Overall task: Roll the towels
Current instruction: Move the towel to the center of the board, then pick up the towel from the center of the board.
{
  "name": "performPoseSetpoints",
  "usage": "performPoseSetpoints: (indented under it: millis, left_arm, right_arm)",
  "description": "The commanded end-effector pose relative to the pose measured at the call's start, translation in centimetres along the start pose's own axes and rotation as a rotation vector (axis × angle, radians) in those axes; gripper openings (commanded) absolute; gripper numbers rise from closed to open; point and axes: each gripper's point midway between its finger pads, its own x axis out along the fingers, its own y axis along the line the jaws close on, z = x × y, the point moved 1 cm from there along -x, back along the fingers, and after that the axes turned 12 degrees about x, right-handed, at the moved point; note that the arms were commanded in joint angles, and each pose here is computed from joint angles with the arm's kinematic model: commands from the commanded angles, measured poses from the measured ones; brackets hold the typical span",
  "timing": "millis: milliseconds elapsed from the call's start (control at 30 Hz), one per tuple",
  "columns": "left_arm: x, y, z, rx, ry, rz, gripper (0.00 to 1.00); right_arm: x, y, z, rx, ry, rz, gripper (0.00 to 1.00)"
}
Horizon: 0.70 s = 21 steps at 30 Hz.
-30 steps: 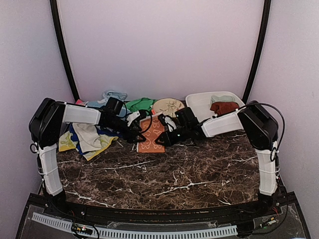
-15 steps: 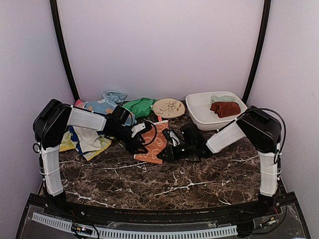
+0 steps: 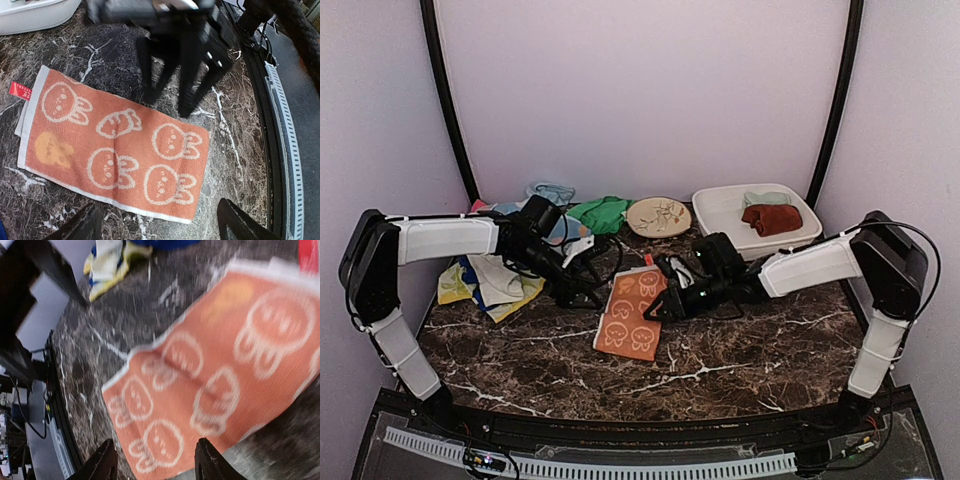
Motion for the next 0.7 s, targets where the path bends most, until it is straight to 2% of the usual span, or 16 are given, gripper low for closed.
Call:
performPoseSetpoints:
  millis: [0, 100, 300, 433, 567, 667]
  left_arm:
    - [-1.1, -0.4, 1.1, -0.018, -0.011, -0.024, 0.82]
    - [-1.5, 0.0, 1.2, -0.009, -0.001, -0.005, 0.83]
    - [-1.5, -0.1, 0.6, 0.0, 0.024, -0.011, 0.83]
    - [-0.9, -1.2, 0.8, 0.011, -0.007, -0.053, 0.83]
    - [1.0, -1.8, 0.8, 0.054, 0.017, -0.08, 0.83]
    - [2.7, -1.5, 0.2, 0.07, 0.038, -0.088, 0.83]
  right_arm:
    - [-3.7, 1.5, 8.7, -0.039, -0.163, 0.049, 0.54]
    - [-2.9, 1.6, 11.9, -0.036, -0.174, 0.1, 0.49]
    - [1.5, -2.9, 12.5, 0.063, -0.112, 0.127, 0.38]
    - [2.5, -6.5, 11.7, 0.122, -0.122, 0.085, 0.37]
    - [3.0, -9.3, 11.6, 0.145, -0.145, 0.014, 0.36]
    - [3.0, -9.6, 11.9, 0.134, -0.151, -0.008, 0.36]
